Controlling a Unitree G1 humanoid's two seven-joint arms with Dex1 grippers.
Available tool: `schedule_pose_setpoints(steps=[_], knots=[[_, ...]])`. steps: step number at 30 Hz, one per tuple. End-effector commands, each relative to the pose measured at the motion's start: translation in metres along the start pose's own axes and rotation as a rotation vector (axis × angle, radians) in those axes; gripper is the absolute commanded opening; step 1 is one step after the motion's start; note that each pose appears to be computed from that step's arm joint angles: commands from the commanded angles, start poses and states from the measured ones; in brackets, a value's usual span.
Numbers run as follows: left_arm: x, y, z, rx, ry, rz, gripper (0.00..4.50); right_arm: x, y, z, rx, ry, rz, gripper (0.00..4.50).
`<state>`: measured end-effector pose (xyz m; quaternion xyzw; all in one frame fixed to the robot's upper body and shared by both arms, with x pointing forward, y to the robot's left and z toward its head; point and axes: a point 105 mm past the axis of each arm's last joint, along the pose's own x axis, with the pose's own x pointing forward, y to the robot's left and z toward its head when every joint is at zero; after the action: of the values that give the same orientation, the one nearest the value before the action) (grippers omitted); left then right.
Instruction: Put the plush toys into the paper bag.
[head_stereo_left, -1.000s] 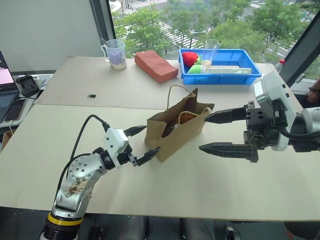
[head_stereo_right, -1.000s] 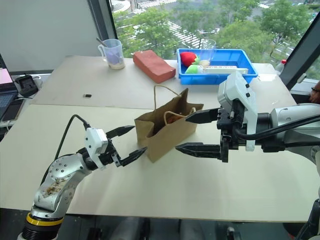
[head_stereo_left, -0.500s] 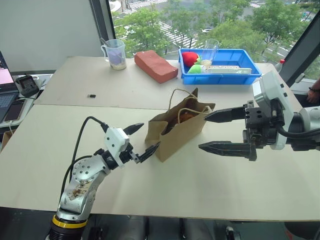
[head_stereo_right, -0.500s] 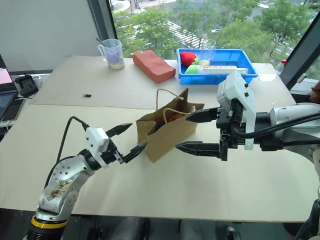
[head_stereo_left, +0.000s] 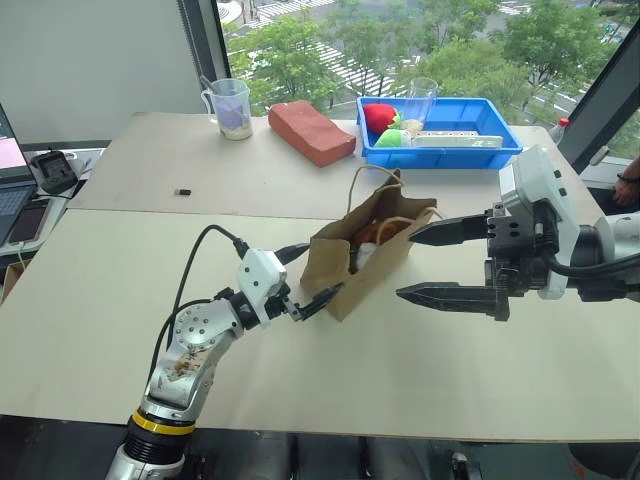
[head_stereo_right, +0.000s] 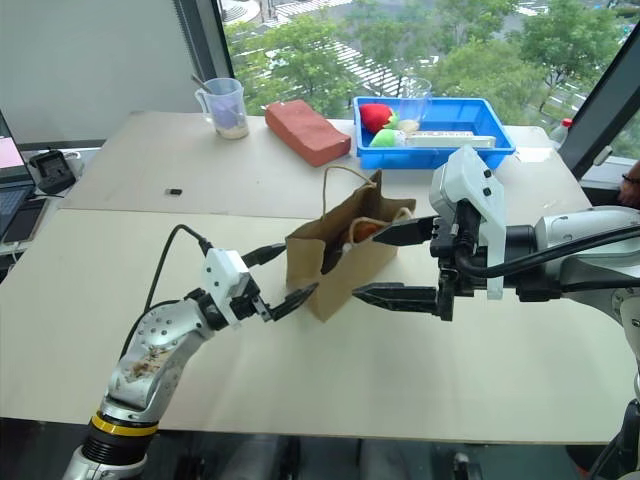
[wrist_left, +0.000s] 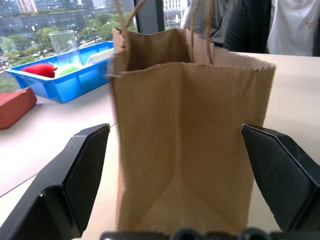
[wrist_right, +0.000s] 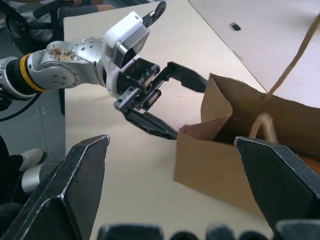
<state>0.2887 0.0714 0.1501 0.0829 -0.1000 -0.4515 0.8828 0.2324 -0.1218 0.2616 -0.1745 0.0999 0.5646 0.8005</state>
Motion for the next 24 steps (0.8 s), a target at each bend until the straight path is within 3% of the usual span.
schedule_pose_setpoints(steps=[1, 14, 21, 24], knots=[[0.003, -0.007, 0.009, 0.008, -0.041, -0.025, 4.5, -0.004, 0.0, 0.005, -0.047, -0.008, -0.028, 4.47], [-0.004, -0.011, 0.006, -0.043, -0.019, -0.097, 4.5, -0.003, 0.001, -0.003, -0.05, 0.026, -0.03, 4.47], [-0.003, -0.009, 0.004, -0.039, -0.01, -0.101, 4.5, 0.005, -0.003, -0.031, -0.092, 0.132, -0.06, 4.47], [-0.003, -0.01, 0.004, -0.044, -0.01, -0.1, 4.5, 0.013, -0.004, -0.042, -0.081, 0.14, -0.072, 3.61]])
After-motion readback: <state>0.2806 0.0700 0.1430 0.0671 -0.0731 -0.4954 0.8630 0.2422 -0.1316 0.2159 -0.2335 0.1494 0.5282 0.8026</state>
